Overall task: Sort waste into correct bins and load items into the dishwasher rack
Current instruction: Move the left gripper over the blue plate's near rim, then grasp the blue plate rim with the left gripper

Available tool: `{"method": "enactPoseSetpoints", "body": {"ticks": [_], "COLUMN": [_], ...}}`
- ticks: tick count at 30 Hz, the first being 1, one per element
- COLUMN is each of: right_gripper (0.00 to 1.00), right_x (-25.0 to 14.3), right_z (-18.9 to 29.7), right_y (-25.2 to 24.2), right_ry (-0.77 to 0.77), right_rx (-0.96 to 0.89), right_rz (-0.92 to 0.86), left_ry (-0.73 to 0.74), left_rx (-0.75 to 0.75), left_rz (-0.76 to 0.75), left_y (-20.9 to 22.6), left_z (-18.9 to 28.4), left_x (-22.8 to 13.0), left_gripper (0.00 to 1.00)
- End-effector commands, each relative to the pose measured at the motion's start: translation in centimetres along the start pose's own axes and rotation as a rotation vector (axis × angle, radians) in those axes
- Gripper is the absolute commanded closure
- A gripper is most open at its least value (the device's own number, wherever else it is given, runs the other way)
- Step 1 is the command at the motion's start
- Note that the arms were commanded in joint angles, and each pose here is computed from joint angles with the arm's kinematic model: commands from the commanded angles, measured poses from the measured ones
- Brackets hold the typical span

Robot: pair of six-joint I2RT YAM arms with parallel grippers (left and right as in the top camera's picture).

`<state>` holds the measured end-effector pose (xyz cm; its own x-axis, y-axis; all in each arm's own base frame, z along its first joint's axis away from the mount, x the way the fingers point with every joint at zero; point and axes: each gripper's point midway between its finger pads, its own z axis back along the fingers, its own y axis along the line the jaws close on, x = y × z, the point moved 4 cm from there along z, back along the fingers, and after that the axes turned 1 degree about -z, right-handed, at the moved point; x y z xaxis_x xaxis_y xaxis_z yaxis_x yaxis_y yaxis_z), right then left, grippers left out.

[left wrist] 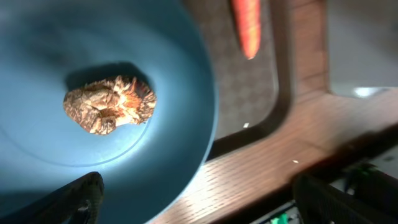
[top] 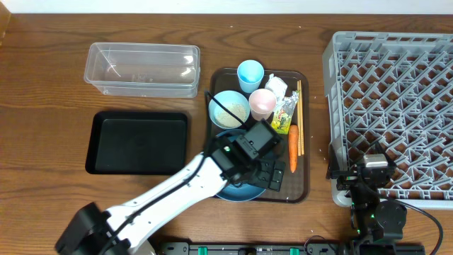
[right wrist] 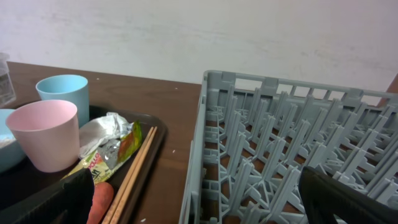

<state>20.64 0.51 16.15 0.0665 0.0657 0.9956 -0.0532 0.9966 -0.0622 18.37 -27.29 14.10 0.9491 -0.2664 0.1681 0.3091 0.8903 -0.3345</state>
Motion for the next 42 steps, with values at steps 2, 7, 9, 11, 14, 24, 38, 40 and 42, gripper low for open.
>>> {"method": "enactPoseSetpoints", "body": {"ticks": [2,7,9,11,14,24,38,40,42], "right_gripper": [0.01,0.01,0.01,0.01,0.01,0.01,0.01,0.01,0.01], "right_x": [-0.1,-0.1,-0.1,-0.1,-0.1,-0.1,-0.1,-0.1,-0.1], "right_z": [0.0,0.0,0.0,0.0,0.0,0.0,0.0,0.0,0.0], "right_y": [-0.2,-0.2,-0.2,-0.2,-0.2,-0.2,-0.2,-0.2,-0.2], "right_ry": [0.000,0.000,0.000,0.001,0.000,0.001,0.001,0.001,0.001], "right_rx": [-0.015,-0.015,-0.015,-0.015,-0.015,-0.015,-0.015,-0.015,-0.015], "right_rz": [-0.009,-0.009,-0.009,-0.009,-0.009,-0.009,-0.009,-0.009,-0.009], "left_ry": [-0.011,-0.005,-0.020,-0.020,-0.031,-0.146,-0.131,-0.136,-0.141], "left_rx": [0.076,0.111,0.151,0.163,0.170,0.232,0.259,0.255,0.250], "left_rz": [0.094,0.105,0.104,0.089,0.074,0.000,-0.013,-0.014,-0.025], "left_y": [0.4,0.0,0.1,-0.2,-0.6,-0.2,0.1,0.0,-0.1], "left_z": [-1.0,-2.3,-2.8,-3.1,-3.2,-3.6,-7.8,-7.9,-7.9], "left_x": [0.4,-0.1,-0.3,-0.6,-0.8,0.3,1.0,1.1,1.2], "left_gripper": [0.02,0.02,0.02,0.02,0.02,0.02,0.02,0.02,0.02]}}
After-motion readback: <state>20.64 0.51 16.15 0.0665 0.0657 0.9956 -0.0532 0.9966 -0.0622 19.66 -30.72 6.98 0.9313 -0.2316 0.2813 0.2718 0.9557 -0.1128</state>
